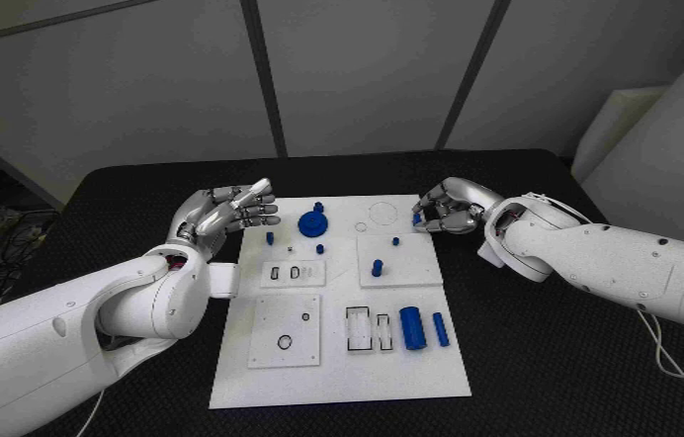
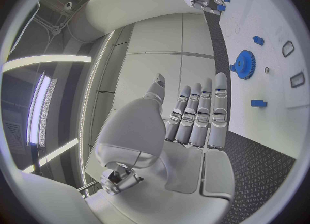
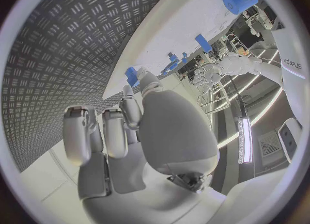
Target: Assemble the parts on the task board
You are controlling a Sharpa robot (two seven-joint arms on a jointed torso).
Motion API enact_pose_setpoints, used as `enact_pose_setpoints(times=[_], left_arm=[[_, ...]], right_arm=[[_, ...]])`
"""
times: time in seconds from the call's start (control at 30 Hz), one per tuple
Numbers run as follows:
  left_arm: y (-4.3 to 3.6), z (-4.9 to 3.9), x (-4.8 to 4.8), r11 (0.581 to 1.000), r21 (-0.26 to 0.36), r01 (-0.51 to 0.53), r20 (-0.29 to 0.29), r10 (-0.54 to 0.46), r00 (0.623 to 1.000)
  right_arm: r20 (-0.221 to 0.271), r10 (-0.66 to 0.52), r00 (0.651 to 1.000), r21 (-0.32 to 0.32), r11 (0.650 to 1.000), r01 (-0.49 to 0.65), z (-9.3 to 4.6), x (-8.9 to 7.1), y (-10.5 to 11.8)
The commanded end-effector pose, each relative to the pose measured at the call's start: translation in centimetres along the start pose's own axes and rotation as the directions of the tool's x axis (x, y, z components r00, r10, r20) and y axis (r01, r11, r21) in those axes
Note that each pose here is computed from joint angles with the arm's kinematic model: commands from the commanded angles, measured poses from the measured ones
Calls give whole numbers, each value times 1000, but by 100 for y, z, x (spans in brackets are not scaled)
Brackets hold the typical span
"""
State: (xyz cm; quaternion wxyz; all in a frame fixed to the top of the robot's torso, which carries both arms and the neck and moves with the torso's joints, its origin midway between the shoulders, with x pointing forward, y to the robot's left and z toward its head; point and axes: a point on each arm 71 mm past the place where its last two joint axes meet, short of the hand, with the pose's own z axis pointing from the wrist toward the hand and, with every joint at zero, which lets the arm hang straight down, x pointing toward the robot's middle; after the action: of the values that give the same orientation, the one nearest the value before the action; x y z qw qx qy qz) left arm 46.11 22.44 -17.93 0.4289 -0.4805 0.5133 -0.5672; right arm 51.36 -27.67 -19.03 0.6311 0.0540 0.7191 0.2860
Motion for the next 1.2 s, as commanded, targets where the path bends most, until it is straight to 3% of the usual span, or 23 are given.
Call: enact_pose_setpoints(times=[0.03,0.83,1.2], left_arm=[[-12,3,13,1000,9,-2,-12,2,1000],[-13,0,7,1000,9,-3,-9,3,1000],[-13,-1,5,1000,9,-4,-9,4,1000]], right_arm=[[-8,-8,1000,1,1000,8,7,-1,-1],[-31,-20,999,-2,1000,20,43,42,31],[49,-19,999,-21,1000,20,33,-5,73]])
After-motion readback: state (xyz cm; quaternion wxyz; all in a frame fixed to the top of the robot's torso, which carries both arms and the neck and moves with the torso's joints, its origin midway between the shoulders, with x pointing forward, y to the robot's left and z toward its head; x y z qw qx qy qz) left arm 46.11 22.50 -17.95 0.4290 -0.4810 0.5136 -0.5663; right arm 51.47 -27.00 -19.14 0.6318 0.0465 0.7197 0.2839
